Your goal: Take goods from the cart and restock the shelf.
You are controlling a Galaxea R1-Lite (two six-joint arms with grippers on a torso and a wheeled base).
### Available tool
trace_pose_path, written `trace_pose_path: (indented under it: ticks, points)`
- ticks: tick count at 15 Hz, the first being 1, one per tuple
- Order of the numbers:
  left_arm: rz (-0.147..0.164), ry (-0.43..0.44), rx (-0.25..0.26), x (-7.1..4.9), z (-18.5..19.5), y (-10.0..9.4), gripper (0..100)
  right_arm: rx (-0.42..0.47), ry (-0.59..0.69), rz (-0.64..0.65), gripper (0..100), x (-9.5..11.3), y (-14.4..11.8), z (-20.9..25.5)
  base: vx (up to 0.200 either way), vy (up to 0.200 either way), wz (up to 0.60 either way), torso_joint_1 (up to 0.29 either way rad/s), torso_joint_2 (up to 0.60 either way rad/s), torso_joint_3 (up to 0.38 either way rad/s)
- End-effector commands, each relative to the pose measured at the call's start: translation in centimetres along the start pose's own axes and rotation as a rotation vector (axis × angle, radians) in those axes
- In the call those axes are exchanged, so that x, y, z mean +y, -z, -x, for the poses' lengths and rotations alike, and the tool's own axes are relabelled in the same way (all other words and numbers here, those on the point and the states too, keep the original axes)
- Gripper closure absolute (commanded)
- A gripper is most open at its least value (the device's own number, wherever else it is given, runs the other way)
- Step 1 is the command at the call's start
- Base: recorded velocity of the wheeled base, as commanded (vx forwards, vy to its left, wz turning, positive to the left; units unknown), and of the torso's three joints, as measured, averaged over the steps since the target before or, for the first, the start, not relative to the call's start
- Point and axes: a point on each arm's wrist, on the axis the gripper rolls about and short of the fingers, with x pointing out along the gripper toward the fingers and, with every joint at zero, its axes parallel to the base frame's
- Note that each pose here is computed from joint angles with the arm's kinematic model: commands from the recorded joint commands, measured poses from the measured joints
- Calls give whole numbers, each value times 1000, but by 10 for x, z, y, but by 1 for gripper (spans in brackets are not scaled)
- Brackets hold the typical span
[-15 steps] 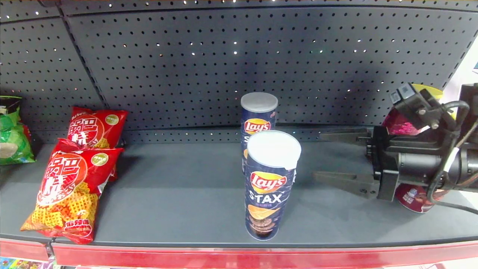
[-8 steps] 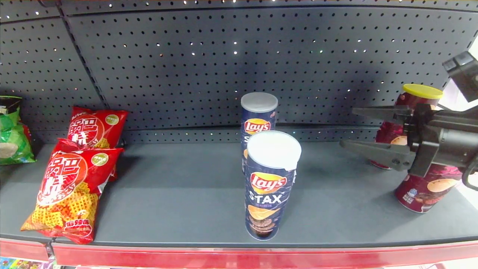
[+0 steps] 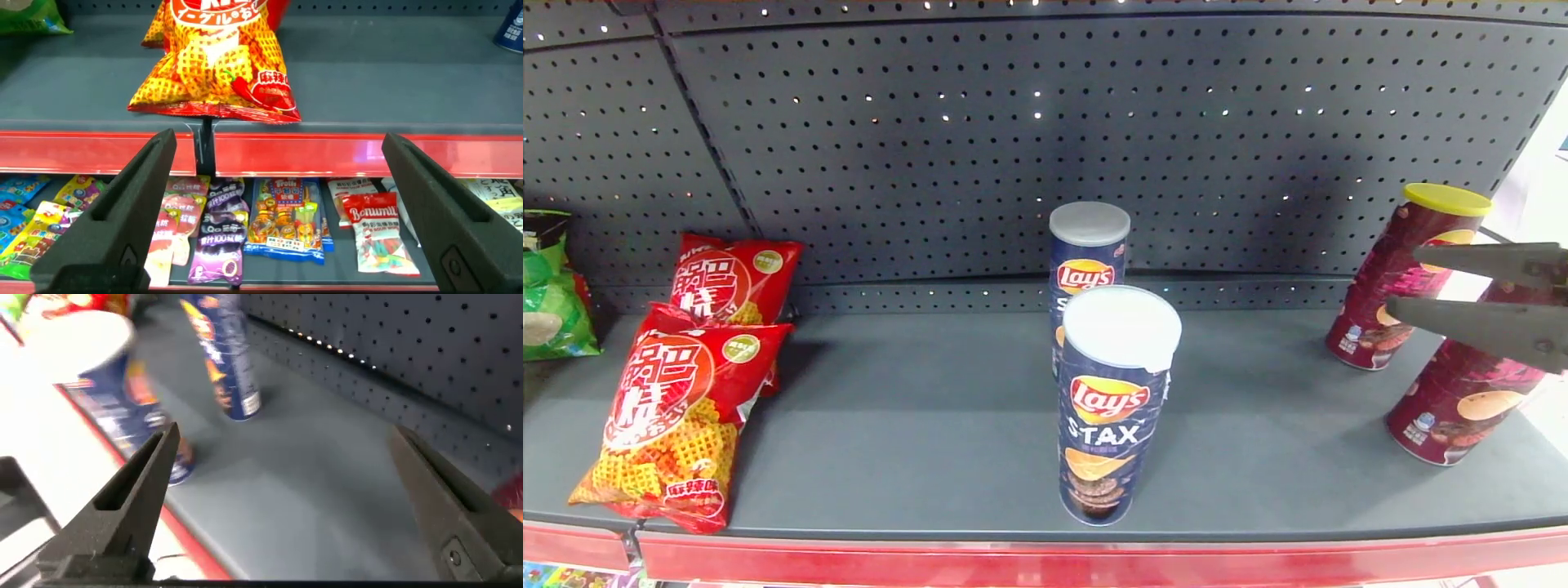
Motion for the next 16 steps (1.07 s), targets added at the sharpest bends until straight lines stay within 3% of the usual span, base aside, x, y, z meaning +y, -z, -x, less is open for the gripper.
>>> trace_pose_path:
  ticks: [1,3,5,7,8,10,13,16]
  points:
    - [1,-1,1,0,0,0,0,-88,7,32,0,24,-11,41,0,0,0,0,0,0]
    - [1,1,1,0,0,0,0,-130,11,41,0,35,-10,58,0,0,0,0,0,0]
    - [-1,-1,1,0,0,0,0,-175,12,13,0,57,13,87,0,0,0,0,0,0]
    - [1,-1,1,0,0,0,0,-171,30,-27,0,66,36,97,0,0,0,0,0,0]
    - [1,-1,1,0,0,0,0,-167,175,-59,0,74,67,108,0,0,0,0,0,0]
    - [1,-1,1,0,0,0,0,-153,320,-91,0,82,97,118,0,0,0,0,0,0]
    - [1,-1,1,0,0,0,0,-90,418,-177,0,100,147,131,0,0,0,0,0,0]
    - [1,-1,1,0,0,0,0,-92,469,-217,0,106,181,126,0,0,0,0,0,0]
